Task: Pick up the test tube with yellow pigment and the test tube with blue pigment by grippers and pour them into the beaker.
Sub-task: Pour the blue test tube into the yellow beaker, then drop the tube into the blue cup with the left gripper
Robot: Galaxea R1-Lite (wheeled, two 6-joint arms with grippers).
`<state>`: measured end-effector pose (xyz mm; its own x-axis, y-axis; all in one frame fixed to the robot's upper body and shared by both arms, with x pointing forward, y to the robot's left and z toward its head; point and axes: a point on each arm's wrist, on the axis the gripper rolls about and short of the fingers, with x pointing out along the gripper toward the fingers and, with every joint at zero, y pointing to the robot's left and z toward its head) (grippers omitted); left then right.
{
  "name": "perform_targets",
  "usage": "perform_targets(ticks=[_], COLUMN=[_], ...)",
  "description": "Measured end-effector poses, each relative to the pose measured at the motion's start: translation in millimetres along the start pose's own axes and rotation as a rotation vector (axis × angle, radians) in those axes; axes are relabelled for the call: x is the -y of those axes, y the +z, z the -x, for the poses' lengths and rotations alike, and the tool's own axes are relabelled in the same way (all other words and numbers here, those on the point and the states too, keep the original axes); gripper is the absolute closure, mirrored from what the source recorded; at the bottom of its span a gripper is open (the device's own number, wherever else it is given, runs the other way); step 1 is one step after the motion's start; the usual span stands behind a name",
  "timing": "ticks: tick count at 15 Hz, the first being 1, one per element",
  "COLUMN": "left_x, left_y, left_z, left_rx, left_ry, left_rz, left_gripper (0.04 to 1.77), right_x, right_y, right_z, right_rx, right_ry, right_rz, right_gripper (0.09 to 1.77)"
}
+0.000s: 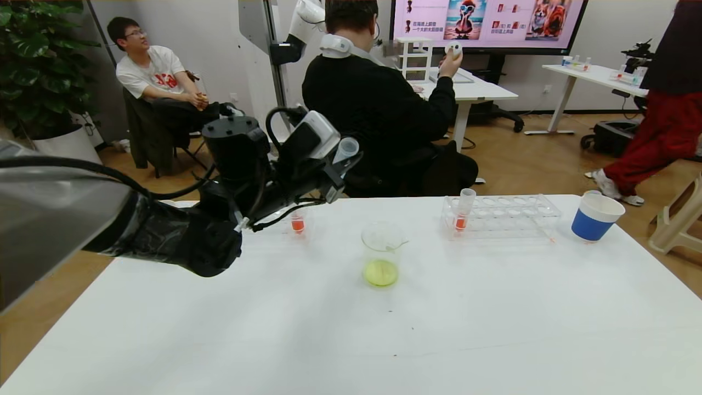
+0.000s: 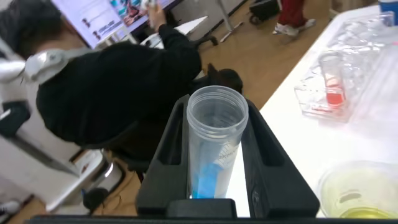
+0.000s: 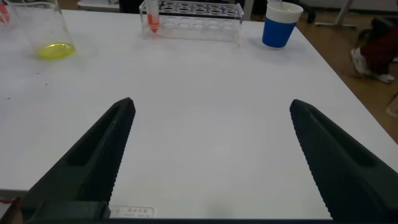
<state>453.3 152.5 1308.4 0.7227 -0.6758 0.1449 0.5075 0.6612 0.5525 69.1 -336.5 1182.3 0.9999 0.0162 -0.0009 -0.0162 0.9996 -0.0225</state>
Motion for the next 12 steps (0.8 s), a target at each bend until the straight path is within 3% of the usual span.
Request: perform_targets(ticks=[4,12], left_x=[17.6,36.9], left_y=[-12,-37], left_z=[-8,-16], left_rx=[0.151,0.322], left_ry=[-0.131,-0.294], left_rz=[-0.236,-0.551], left_gripper=[1.31,1.31], right_x=[0,0], right_y=[0,0], right_z=[0,0], right_rx=[0.0,0.0], right_ry=[0.0,0.0], right_rz=[0.0,0.0], right_gripper=[0.12,0.12])
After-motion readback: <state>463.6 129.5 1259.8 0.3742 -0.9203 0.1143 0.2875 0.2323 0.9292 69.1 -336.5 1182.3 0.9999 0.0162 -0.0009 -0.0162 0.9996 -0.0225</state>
